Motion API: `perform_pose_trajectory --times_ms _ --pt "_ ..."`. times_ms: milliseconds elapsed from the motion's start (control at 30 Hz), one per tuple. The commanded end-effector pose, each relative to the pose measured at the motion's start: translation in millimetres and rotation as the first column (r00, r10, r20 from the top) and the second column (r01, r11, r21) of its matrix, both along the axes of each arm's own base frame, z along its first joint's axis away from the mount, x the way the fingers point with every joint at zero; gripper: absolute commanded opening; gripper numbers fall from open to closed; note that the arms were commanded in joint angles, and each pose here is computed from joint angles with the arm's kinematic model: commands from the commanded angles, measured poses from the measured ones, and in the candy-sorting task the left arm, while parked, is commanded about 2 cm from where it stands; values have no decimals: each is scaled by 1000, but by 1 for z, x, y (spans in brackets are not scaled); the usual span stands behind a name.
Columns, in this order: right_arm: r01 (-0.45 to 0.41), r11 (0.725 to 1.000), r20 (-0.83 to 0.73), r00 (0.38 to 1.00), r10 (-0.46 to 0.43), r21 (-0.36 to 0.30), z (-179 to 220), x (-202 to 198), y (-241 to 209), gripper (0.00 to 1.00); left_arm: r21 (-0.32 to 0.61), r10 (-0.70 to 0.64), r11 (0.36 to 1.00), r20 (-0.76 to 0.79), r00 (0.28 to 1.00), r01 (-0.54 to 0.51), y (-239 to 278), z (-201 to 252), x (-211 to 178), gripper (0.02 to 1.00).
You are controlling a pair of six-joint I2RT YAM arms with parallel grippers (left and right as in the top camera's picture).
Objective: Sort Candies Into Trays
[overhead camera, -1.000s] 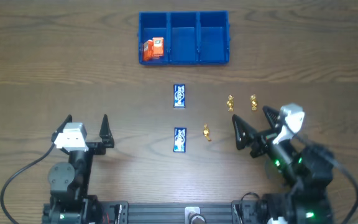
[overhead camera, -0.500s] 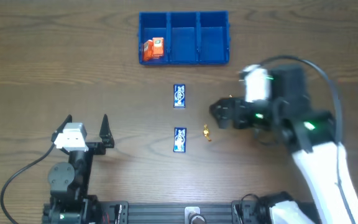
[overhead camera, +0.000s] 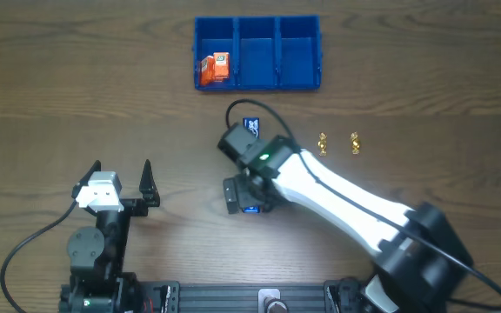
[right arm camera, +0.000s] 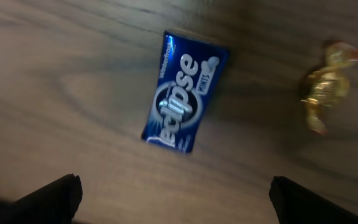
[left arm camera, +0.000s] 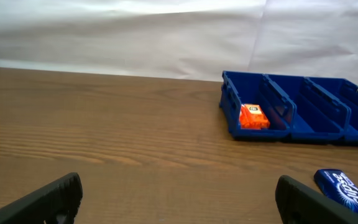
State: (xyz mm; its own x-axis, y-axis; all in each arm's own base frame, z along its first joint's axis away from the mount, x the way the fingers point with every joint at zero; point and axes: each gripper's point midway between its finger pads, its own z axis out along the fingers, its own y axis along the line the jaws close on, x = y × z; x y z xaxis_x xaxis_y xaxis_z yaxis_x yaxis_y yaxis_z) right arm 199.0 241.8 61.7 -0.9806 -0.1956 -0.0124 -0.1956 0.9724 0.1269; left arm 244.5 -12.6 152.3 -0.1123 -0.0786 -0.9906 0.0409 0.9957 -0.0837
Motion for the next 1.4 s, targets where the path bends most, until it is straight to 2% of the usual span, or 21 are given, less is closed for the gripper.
perform_pose_trajectory --times_ms 33,267,400,500,600,867,1000,1067,1200,1333,1400 --pt "93 994 -2 996 -93 -57 -25 7 6 998 18 5 1000 -51 999 -4 1 -17 -1 998" --pt "184 976 3 983 -185 -115 -54 15 5 998 18 5 1000 -51 999 -4 1 -17 -1 998" --pt "204 972 20 979 -203 -115 -58 19 6 996 18 4 1000 -51 999 -3 1 -17 -1 998" --pt "212 970 23 977 -210 -122 -63 20 6 952 18 5 1000 -51 999 -4 1 -17 -1 996" --pt "211 970 22 977 -210 -124 -67 21 7 873 18 4 1000 -51 999 -4 1 -17 -1 996" --pt "213 971 32 977 -210 -105 -69 25 12 546 18 5 1000 -51 999 -4 1 -17 -1 998" --pt "215 971 35 976 -213 -100 -69 26 13 446 18 5 1000 -51 999 -4 1 -17 -1 998" --pt "232 968 41 972 -229 -96 -69 28 14 437 18 5 1000 -51 999 -4 1 -17 -1 998" --pt "225 972 59 973 -222 -64 -68 31 22 270 18 5 1000 -51 999 -4 1 -17 -1 998" --pt "229 973 92 970 -224 -44 -63 37 26 209 18 5 1000 -51 999 -4 1 -17 -1 998" --pt "231 973 128 966 -225 -32 -52 42 25 209 18 5 1000 -51 999 -4 1 -17 -1 996"
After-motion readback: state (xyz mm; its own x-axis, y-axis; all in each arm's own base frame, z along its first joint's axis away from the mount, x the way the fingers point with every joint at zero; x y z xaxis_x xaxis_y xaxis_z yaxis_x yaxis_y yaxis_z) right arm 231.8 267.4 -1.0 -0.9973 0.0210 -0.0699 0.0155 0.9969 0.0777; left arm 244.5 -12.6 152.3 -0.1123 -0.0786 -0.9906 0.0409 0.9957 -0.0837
